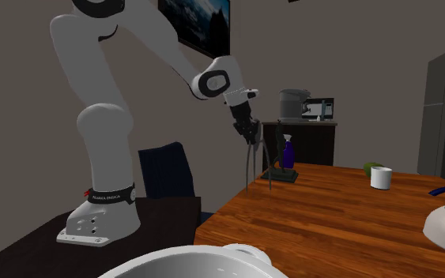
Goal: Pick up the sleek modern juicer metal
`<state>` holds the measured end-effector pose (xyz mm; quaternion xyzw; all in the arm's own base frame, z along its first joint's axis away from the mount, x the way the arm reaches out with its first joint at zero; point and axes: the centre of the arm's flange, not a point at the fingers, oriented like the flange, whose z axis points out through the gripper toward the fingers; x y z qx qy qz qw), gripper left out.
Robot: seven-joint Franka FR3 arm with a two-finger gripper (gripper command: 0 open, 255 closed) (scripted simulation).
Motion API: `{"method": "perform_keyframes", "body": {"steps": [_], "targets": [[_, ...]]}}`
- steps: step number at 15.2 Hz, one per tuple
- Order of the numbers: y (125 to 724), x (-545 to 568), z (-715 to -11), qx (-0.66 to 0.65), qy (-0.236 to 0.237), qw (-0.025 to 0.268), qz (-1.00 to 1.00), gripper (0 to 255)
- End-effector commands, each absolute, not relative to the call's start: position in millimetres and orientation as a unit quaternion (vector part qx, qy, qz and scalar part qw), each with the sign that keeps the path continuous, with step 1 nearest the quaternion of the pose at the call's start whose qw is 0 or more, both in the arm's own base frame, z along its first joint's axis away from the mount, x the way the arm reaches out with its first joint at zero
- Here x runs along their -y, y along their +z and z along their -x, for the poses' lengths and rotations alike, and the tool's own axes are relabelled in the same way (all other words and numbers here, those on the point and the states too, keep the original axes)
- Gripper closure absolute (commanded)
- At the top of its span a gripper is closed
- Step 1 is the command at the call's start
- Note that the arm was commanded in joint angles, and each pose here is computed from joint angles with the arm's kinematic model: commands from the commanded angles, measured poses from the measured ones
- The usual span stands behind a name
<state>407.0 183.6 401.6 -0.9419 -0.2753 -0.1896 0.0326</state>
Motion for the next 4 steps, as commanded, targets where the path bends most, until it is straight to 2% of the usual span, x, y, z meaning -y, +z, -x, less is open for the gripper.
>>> {"method": "perform_keyframes", "body": {"steps": [1, 4], "targets": [[412.5, -183.5, -407.3, 0.275, -0.190, 0.033, 0.942, 255], [418.6, -183.5, -407.3, 0.275, -0.190, 0.033, 0.942, 255]]}}
